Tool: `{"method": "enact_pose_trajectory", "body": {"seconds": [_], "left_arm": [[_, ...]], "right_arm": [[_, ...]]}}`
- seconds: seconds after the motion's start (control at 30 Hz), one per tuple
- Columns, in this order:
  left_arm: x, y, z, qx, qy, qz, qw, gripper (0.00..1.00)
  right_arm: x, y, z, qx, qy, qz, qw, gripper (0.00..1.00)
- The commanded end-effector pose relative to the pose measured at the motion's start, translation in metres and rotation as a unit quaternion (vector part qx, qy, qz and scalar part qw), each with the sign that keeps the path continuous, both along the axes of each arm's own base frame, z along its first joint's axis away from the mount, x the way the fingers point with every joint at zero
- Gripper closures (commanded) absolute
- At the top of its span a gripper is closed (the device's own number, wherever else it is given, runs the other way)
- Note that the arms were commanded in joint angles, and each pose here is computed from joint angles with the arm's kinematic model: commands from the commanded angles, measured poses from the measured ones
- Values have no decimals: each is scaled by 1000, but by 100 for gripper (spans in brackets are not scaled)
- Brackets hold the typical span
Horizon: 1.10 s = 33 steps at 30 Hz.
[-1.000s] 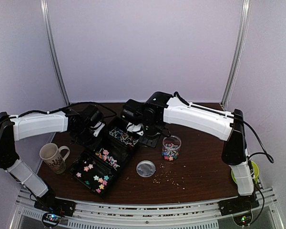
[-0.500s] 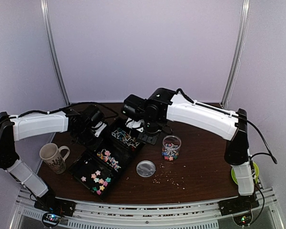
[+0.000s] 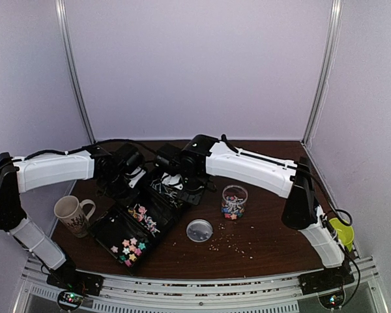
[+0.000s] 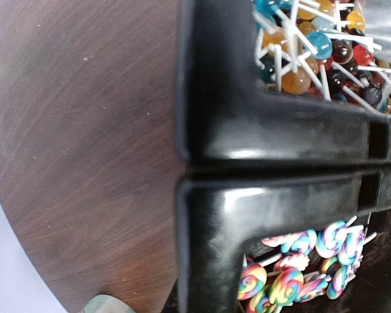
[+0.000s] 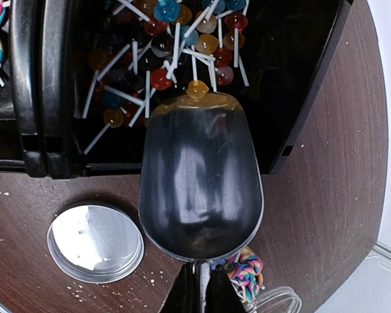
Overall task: Pack the candies
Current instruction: Scoop the fake candies from the plate.
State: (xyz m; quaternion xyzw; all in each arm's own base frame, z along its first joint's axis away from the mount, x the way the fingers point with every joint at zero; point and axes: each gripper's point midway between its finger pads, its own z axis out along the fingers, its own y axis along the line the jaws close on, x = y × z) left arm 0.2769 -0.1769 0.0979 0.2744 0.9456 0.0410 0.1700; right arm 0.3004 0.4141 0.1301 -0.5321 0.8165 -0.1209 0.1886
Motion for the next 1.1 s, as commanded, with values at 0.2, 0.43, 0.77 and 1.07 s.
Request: {"method": "enact_pose_trajectory", "body": {"seconds": [0.2, 0.43, 0.77, 1.07], "left_arm": [[17, -61, 74, -150, -66, -48, 985, 100], [17, -69, 72, -174, -74, -63, 980, 100], [10, -75, 64, -201, -62, -73, 975, 100], [6, -82, 76, -235, -68, -90, 965, 100]], "right_arm": [[14, 33, -33, 95, 44, -17, 994, 100], [14, 52, -33, 161, 50, -23, 985, 100], [9, 47, -28, 189, 67, -45, 979, 100], [5, 27, -65, 166, 70, -61, 982, 100]]}}
